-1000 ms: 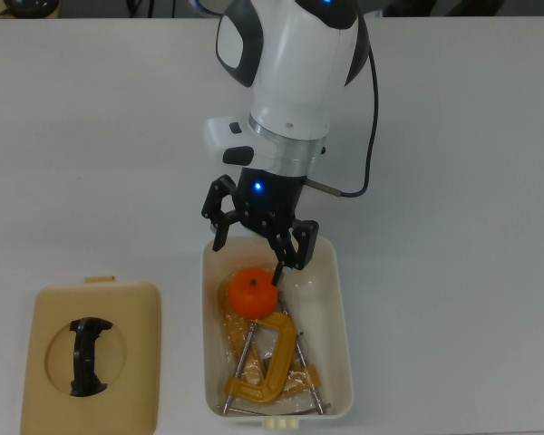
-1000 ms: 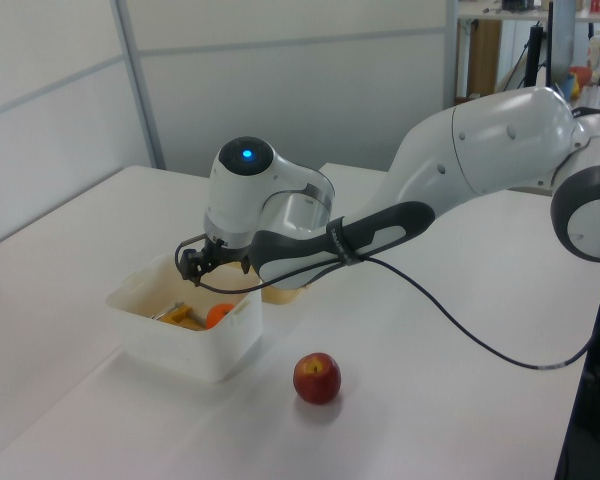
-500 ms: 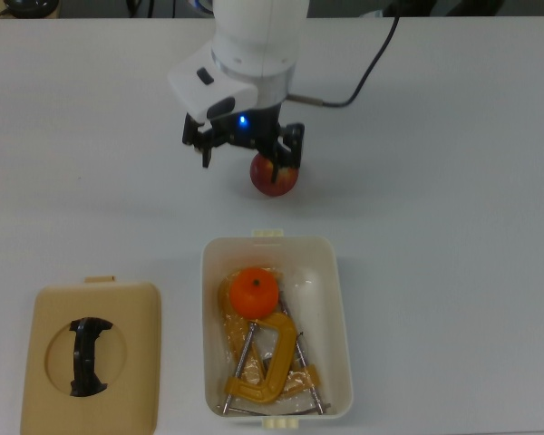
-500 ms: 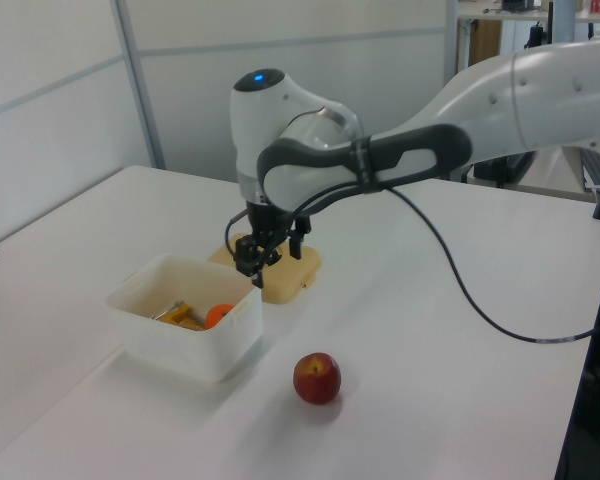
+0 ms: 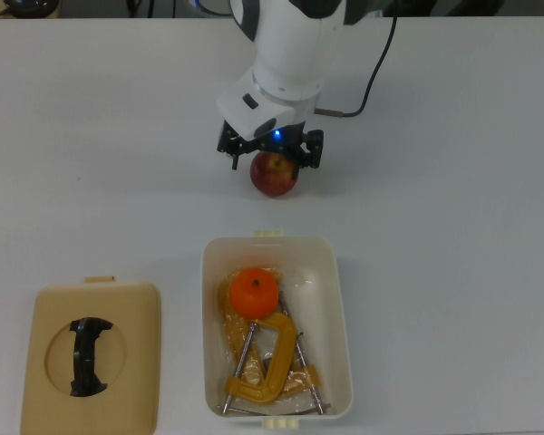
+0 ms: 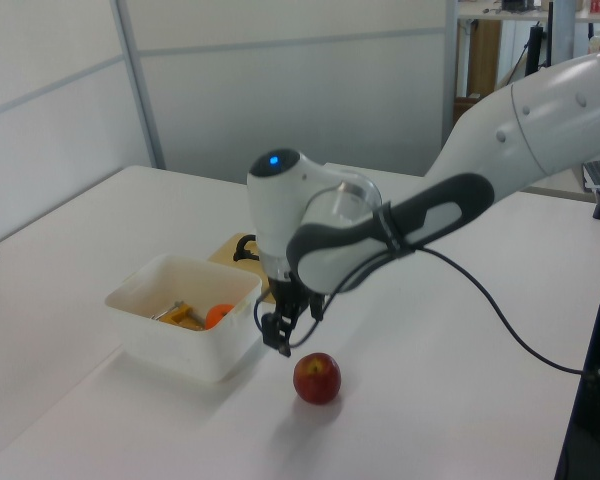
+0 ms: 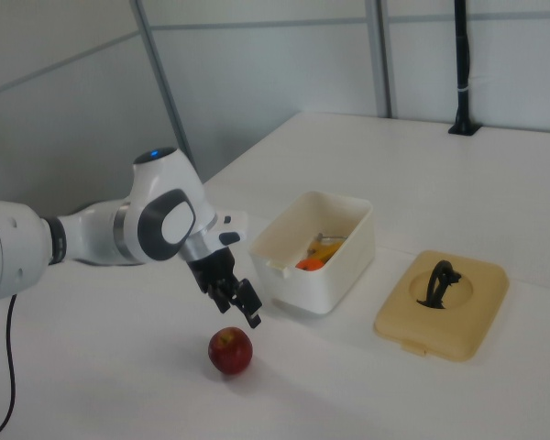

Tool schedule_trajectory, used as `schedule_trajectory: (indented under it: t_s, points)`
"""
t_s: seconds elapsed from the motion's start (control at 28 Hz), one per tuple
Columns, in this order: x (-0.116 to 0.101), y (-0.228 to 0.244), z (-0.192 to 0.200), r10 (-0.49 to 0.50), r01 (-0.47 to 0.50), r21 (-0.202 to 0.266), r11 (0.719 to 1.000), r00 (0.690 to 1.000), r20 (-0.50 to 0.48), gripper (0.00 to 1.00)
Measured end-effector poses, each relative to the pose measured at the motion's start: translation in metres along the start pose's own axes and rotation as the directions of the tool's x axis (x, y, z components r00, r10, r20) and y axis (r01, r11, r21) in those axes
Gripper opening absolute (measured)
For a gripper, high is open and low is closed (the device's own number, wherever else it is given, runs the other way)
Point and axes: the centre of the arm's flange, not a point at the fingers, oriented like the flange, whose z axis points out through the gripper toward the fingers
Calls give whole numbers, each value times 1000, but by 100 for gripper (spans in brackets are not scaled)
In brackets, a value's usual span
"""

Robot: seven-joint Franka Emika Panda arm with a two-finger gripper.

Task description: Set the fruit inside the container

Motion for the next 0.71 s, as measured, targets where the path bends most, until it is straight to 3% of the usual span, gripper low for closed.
schedule_trajectory:
  t_s: [0.29, 0.54, 0.71]
  points:
    - [-24, -29, 38, -3, 1, -64, 998, 1000, -23, 100]
    - [-40, -37, 61, -23, 23, -84, 996, 1000, -6, 100]
    - [-41, -37, 62, -34, 33, -93, 995, 999, -9, 92]
